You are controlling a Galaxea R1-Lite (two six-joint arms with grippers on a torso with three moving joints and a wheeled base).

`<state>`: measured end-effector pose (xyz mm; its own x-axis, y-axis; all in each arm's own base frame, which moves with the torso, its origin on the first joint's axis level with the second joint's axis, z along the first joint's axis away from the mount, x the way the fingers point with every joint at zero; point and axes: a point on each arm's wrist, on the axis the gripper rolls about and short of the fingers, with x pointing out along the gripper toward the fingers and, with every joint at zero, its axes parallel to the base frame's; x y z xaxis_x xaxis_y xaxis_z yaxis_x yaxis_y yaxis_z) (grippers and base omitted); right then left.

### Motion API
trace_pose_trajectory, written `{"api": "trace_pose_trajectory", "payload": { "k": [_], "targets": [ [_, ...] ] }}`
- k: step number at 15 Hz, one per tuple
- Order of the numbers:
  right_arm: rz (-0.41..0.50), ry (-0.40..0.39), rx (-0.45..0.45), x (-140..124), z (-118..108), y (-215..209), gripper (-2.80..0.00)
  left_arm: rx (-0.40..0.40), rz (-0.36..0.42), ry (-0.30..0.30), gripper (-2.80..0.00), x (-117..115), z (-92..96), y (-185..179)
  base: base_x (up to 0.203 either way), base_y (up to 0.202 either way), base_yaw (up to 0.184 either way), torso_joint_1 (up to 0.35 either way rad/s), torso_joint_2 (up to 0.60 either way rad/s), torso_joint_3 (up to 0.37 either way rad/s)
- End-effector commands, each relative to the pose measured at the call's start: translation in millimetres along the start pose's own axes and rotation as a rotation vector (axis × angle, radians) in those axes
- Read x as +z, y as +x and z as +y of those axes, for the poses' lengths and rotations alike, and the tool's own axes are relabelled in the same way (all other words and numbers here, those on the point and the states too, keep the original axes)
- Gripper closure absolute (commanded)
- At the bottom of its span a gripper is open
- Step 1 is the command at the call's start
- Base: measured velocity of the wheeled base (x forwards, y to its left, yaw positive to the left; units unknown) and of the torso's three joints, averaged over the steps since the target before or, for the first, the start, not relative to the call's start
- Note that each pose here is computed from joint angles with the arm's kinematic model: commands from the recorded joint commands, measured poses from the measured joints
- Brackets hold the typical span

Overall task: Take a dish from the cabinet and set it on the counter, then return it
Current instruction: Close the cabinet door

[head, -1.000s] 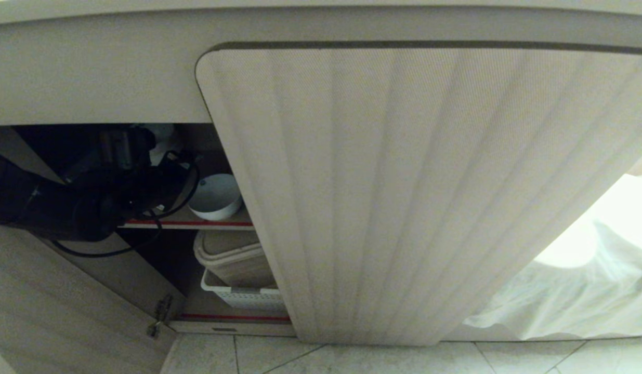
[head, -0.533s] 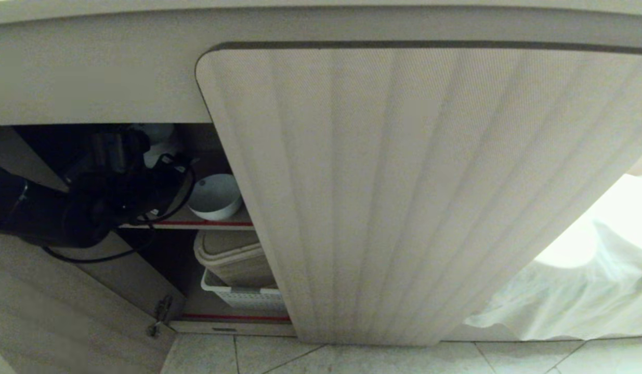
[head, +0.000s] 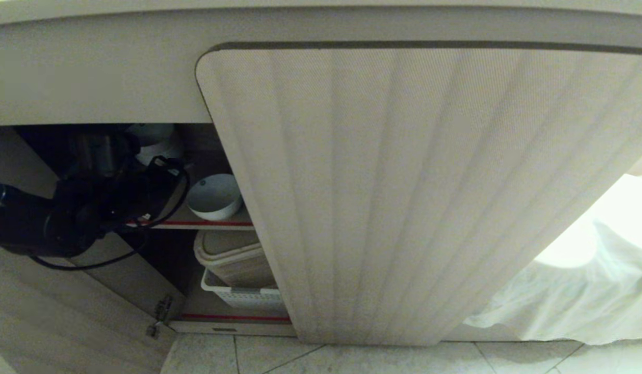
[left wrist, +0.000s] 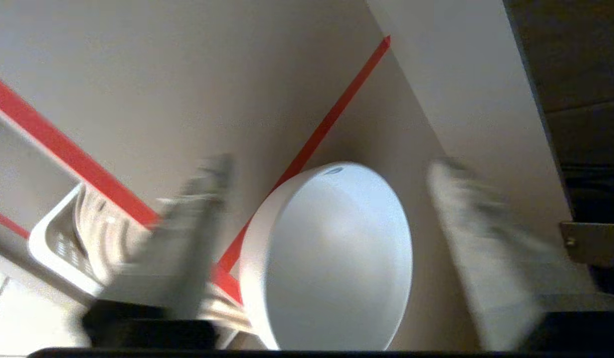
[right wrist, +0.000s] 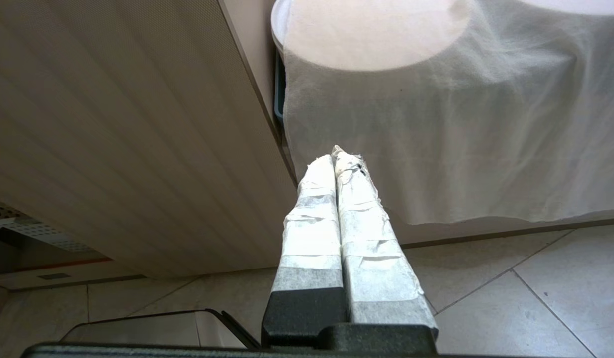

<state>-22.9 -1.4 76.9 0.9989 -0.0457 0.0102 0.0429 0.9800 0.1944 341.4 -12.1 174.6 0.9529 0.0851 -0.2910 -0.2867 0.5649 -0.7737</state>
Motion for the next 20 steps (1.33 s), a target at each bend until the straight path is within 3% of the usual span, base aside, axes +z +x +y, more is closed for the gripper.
{"api": "trace_pose_trajectory", "payload": {
  "k": [1, 12, 20],
  "targets": [
    [0.0, 0.001, 0.001, 0.0, 0.0, 0.0, 0.0, -0.004, -0.005, -0.006, 0.0, 1.1, 0.3, -6.7, 0.0, 0.0, 0.0, 0.0, 0.0, 0.0],
    [-0.001, 0.001, 0.0, 0.0, 0.0, 0.0, 0.0, -0.004, -0.022, -0.008, 0.0, 4.0, 0.2, -22.3, 0.0, 0.0, 0.0, 0.0, 0.0, 0.0],
    [-0.001, 0.001, 0.0, 0.0, 0.0, 0.0, 0.0, -0.001, -0.021, 0.019, 0.0, -1.8, 13.9, -44.4, 0.0, 0.0, 0.0, 0.0, 0.0, 0.0]
  ]
}}
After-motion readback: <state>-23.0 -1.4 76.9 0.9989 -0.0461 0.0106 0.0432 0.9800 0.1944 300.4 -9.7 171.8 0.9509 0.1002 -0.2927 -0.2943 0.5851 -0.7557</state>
